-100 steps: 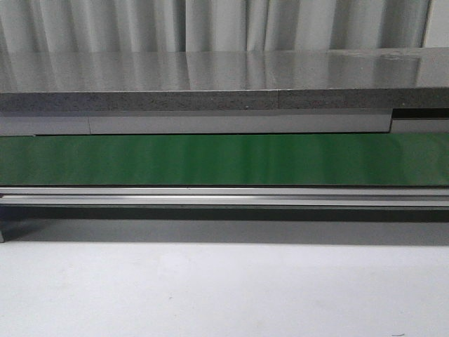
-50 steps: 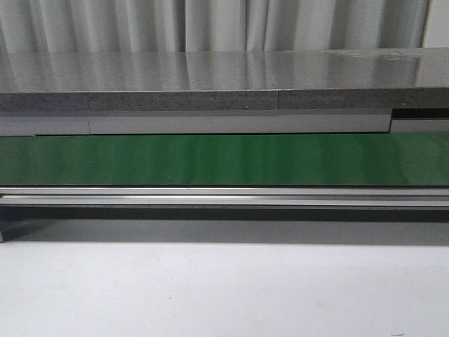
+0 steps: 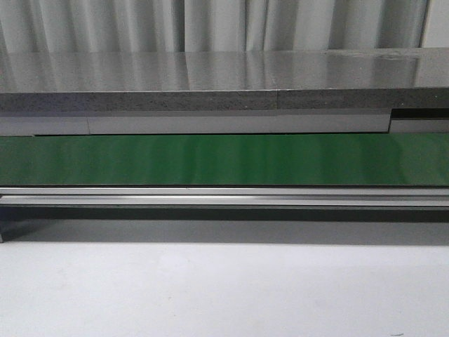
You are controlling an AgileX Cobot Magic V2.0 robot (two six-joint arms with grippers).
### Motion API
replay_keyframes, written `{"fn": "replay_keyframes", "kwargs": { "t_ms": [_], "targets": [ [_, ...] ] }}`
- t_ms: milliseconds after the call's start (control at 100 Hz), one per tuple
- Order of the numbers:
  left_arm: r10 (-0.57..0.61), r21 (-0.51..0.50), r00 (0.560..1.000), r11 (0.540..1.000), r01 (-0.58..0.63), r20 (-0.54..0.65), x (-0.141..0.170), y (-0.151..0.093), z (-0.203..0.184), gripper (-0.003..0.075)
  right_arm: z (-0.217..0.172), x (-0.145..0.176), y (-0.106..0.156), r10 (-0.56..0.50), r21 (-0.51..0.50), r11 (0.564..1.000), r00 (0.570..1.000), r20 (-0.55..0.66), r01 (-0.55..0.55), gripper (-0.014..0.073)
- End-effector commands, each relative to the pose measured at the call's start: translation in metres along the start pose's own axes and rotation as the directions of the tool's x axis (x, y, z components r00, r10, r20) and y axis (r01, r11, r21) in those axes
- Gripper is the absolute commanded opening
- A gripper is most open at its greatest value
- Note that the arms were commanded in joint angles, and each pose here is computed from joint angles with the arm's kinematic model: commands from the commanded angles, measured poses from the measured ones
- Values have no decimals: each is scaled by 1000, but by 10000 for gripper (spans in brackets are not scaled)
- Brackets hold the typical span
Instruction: Move button from left to right
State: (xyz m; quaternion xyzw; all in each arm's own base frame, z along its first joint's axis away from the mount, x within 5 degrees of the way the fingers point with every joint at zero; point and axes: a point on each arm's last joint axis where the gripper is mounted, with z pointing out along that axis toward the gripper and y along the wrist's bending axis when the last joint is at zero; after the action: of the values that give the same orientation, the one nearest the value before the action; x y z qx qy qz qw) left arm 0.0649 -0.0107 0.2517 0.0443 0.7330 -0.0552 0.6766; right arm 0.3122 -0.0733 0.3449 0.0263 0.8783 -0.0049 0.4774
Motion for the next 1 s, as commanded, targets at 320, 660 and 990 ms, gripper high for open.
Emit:
{"fn": "replay_keyframes", "kwargs": {
  "t_ms": [320,660,990],
  "targets": [
    [-9,-11,995,1000,10,99,-16,1,-1,5,-85,38,61,-51,-61,996,959,280,71,444],
    [-9,-11,995,1000,10,99,-16,1,-1,5,-133,123,67,-47,-87,993,940,337,81,442],
    [-9,-11,995,1000,10,99,-16,1,-1,5,-176,167,72,-14,-138,987,889,457,87,432]
  ]
}}
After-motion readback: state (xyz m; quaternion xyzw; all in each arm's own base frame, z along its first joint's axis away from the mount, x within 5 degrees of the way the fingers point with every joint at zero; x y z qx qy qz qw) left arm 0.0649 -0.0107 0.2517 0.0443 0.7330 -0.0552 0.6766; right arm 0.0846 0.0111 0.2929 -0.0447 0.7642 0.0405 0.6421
